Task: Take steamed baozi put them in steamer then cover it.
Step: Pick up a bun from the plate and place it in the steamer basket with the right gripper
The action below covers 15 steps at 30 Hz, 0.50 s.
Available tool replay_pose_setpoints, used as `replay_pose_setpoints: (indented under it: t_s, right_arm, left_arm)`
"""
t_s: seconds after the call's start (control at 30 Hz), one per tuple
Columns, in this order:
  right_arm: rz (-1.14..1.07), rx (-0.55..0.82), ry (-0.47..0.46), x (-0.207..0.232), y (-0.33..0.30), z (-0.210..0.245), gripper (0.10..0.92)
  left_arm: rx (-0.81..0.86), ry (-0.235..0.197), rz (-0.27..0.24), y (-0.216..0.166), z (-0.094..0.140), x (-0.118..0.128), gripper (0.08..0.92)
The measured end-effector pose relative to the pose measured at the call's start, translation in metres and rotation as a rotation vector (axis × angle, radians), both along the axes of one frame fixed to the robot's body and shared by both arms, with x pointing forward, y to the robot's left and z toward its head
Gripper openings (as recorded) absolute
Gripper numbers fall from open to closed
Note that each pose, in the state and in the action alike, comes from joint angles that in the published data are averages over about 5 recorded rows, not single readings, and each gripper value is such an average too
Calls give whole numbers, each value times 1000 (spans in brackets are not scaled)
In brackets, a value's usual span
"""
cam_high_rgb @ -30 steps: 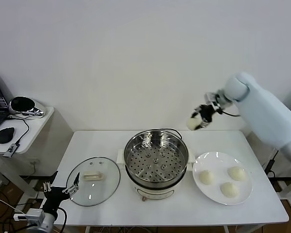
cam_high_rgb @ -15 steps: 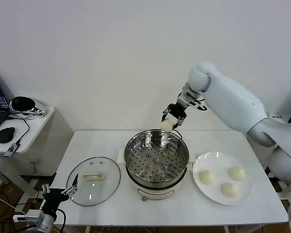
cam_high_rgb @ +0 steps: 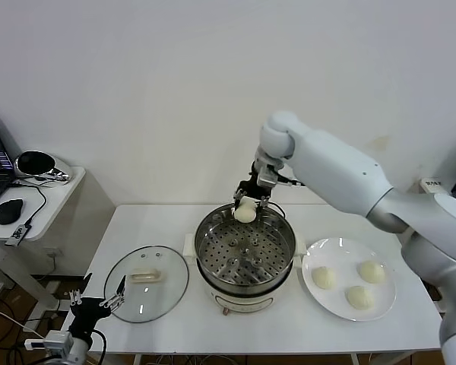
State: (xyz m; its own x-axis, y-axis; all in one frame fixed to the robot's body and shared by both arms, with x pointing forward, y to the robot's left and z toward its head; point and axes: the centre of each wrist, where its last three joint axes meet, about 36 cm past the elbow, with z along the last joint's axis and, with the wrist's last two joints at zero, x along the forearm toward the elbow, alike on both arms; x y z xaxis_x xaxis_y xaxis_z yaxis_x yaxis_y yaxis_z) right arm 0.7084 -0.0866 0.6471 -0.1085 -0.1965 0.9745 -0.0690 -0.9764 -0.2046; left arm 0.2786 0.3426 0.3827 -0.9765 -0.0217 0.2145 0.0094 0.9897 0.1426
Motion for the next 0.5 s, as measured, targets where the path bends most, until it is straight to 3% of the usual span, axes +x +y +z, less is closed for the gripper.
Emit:
replay_pose_setpoints:
  t_s: [0.5]
  right_arm:
    - [13,-49,-7,7,21,-37,565]
  left_arm:
    - [-7,1,-1,-3,-1,0,823]
